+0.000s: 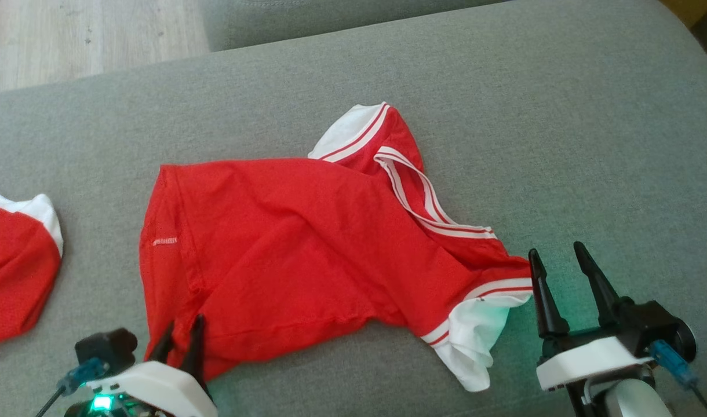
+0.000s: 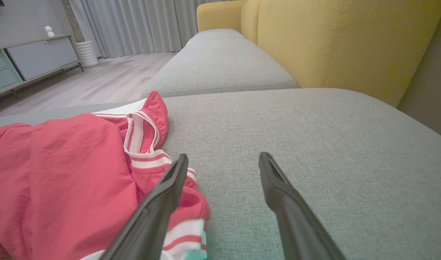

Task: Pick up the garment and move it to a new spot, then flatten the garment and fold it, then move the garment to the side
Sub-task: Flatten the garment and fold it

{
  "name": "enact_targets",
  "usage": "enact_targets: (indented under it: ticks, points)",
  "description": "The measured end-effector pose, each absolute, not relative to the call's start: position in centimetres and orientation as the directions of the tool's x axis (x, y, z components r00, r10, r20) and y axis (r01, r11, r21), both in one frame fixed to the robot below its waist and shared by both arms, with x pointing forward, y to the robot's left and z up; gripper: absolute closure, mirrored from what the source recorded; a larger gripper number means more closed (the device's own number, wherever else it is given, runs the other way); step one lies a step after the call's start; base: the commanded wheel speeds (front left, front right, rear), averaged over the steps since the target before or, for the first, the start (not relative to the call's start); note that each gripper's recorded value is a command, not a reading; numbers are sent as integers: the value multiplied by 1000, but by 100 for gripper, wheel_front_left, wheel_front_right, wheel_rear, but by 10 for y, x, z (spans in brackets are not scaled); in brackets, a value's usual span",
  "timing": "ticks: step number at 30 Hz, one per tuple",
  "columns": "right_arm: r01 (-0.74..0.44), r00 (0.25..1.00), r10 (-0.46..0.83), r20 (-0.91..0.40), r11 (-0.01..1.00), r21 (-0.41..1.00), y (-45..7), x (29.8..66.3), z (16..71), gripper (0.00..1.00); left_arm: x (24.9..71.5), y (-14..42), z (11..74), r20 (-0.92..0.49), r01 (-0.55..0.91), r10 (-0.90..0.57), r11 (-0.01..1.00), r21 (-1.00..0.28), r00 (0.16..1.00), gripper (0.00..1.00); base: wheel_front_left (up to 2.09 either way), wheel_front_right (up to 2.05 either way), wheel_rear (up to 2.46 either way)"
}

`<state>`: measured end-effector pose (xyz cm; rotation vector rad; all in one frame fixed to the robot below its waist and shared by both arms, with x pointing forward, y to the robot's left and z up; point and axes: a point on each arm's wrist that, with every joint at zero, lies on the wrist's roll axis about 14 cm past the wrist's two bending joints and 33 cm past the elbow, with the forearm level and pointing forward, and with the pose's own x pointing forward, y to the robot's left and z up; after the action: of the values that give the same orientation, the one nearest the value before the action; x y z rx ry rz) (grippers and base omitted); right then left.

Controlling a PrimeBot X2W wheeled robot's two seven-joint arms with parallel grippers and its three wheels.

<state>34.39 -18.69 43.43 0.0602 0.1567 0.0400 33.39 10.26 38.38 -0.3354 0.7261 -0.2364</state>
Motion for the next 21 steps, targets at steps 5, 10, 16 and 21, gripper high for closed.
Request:
enact_targets:
  ticks: [5, 10, 16, 21]
  points:
    - [-34, 986, 44, -158, 997, 64, -187, 344, 433, 0, 330, 101, 382, -623, 108, -339, 919, -379, 705, 100, 0, 0, 0]
    - [-15, 988, 25, -153, 998, 66, -191, 341, 435, 0, 330, 90, 390, -612, 158, -395, 901, -405, 685, 100, 0, 0, 0]
    - [17, 991, -9, -137, 998, 62, -200, 338, 441, 0, 363, 74, 418, -532, 248, -450, 878, -409, 717, 100, 0, 0, 0]
    - [71, 992, -63, -105, 995, 75, -214, 335, 452, 0, 436, 31, 490, -345, 411, -548, 821, -396, 762, 100, 0, 0, 0]
